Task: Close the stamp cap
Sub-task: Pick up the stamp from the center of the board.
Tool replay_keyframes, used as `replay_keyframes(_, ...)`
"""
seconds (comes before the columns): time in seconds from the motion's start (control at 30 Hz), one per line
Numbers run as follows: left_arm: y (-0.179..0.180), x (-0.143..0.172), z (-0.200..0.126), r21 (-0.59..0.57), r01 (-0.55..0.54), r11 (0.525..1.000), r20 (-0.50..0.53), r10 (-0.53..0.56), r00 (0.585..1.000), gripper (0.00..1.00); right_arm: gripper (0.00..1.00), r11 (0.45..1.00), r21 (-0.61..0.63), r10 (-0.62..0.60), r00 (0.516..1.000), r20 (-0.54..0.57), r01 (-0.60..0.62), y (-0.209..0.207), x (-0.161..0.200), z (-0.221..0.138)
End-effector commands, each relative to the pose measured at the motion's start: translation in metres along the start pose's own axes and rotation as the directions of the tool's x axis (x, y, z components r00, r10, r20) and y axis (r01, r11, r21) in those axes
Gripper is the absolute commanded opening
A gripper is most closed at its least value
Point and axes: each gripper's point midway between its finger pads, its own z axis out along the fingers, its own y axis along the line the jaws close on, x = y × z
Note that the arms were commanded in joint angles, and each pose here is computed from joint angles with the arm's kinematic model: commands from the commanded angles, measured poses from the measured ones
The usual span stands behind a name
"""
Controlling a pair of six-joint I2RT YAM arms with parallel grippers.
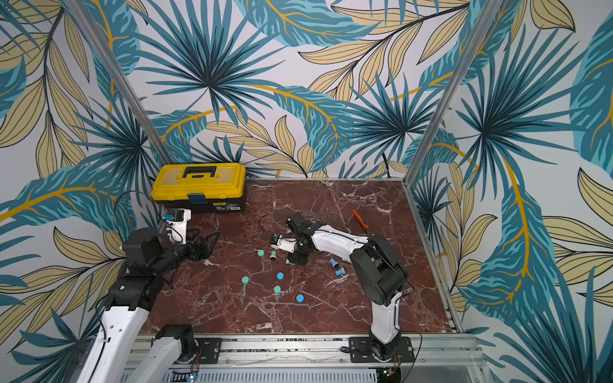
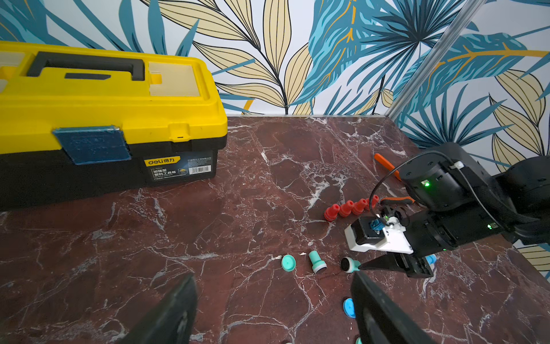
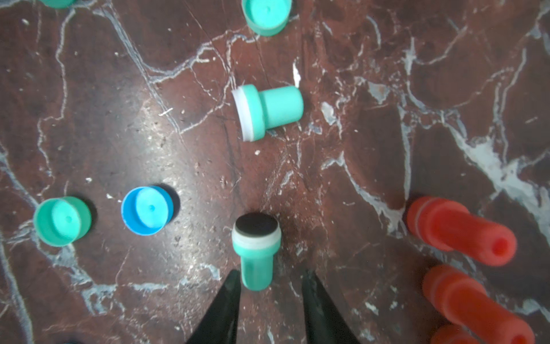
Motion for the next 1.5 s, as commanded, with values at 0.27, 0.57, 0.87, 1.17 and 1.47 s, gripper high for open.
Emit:
replay_keyframes(0.27, 0.004, 0.000, 0.000, -0.006, 0.005, 1.000, 0.005, -0.005, 1.000, 0.83, 0.31, 0.997, -0.003, -0.082, 0.985, -0.149, 0.083, 0.003, 0.013, 0.024)
replay_keyframes(0.57, 0.004, 0.001, 0.001, -0.006, 0.012, 1.000, 0.002, -0.012, 1.000, 0.83, 0.20, 0.997, 0.026, -0.065, 0.987, -0.147, 0.069, -0.001, 0.012, 0.024)
replay_keyframes(0.87, -0.011, 0.003, 0.010, 0.096, 0.052, 0.994, -0.042, -0.048, 0.998, 0.82, 0.13, 0.990, 0.143, 0.001, 0.993, 0.117, -0.018, 0.002, -0.025, -0.037)
replay_keyframes(1.17, -0.053, 0.013, 0.011, 0.214, 0.194, 0.958, -0.112, -0.173, 0.979, 0.81, 0.13, 0.992, 0.124, -0.055, 0.915, 0.399, 0.006, 0.045, -0.064, -0.104)
replay_keyframes(1.47, -0.093, 0.039, 0.012, 0.270, 0.247, 0.931, -0.205, -0.196, 0.959, 0.77, 0.13, 0.982, 0.151, -0.172, 0.858, 0.483, 0.112, 0.078, -0.089, -0.130)
